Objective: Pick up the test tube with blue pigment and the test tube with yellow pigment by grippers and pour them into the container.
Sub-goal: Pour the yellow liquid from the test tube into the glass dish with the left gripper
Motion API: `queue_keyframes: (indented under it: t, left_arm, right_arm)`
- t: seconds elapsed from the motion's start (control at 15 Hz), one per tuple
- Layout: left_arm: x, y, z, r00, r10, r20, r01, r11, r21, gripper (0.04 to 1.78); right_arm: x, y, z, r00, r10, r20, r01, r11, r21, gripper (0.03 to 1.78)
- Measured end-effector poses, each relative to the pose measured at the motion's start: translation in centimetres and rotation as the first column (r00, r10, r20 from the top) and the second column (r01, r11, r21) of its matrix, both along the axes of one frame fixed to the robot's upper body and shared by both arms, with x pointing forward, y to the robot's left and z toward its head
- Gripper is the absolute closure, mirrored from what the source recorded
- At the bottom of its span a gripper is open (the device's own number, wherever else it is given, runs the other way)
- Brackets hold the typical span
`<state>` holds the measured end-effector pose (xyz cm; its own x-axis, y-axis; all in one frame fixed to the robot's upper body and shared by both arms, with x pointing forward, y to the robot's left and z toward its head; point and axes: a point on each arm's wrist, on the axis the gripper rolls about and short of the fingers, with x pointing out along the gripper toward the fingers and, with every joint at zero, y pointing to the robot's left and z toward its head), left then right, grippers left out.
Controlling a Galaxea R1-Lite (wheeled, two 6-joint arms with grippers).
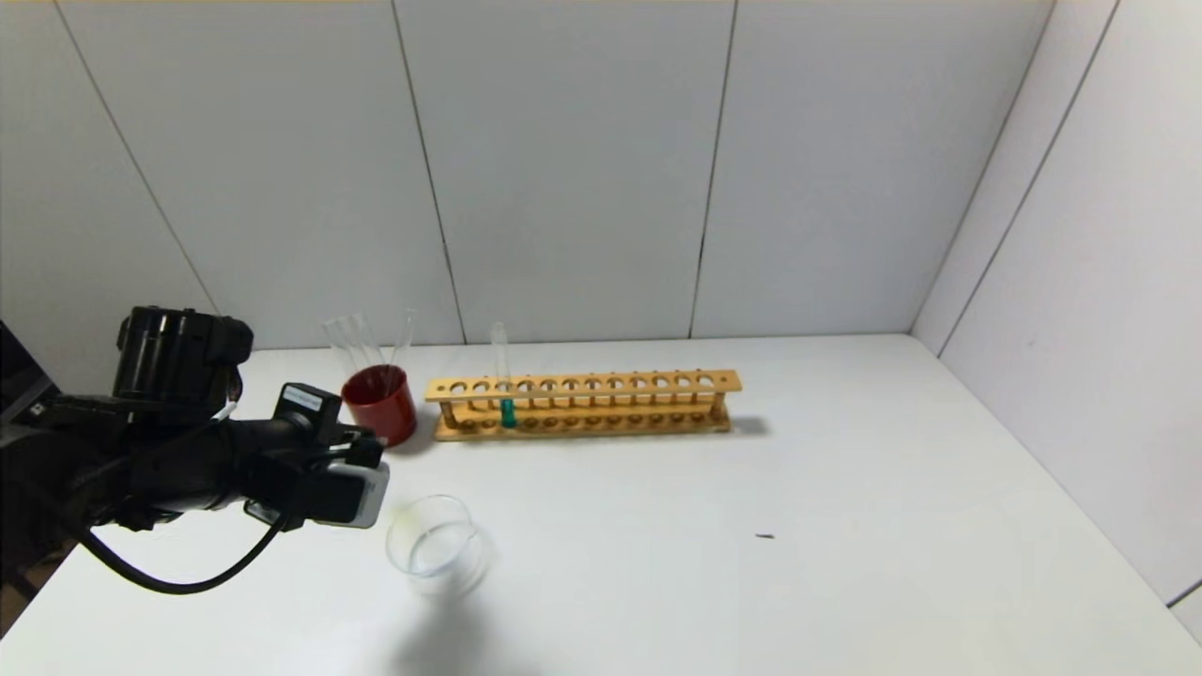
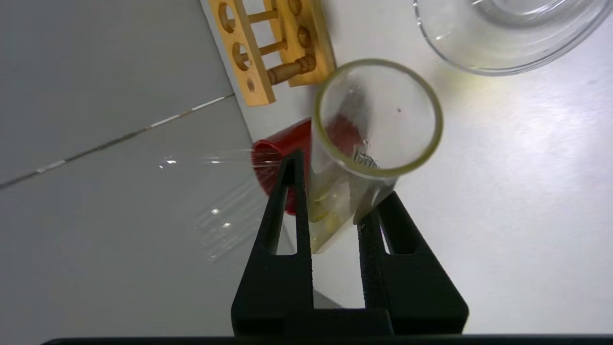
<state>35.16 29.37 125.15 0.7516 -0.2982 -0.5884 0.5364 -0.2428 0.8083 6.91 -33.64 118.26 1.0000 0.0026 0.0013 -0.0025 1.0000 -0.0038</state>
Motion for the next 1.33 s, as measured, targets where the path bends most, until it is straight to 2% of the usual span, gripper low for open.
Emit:
queue_keyframes:
  t: [0.2, 0.6, 1.0, 1.33]
  left_arm:
    - [1.5, -0.6, -0.4, 0.998, -0.056, 0.04, 0.054, 0.997, 0.047, 1.5]
    - [1.4, -1.7, -1.1, 0.992, -0.12, 0.028, 0.118, 0.99, 0.078, 1.5]
    - [1.2, -1.3, -1.4, 0.97, -0.238, 0.057, 0.219, 0.947, 0.235, 1.5]
    - [1.7, -1.5, -1.7, 0.952, -0.3, 0.062, 0.268, 0.913, 0.308, 1.5]
  right_arm:
    - [0.0, 0.0, 0.0, 1.0, 0.0, 0.0, 0.0, 1.0, 0.0, 0.06]
    - [0.0, 0.0, 0.0, 1.0, 0.0, 0.0, 0.0, 1.0, 0.0, 0.06]
    - [0.0, 0.0, 0.0, 1.0, 0.0, 0.0, 0.0, 1.0, 0.0, 0.06]
    - [0.0, 0.0, 0.0, 1.0, 0.0, 0.0, 0.0, 1.0, 0.0, 0.06]
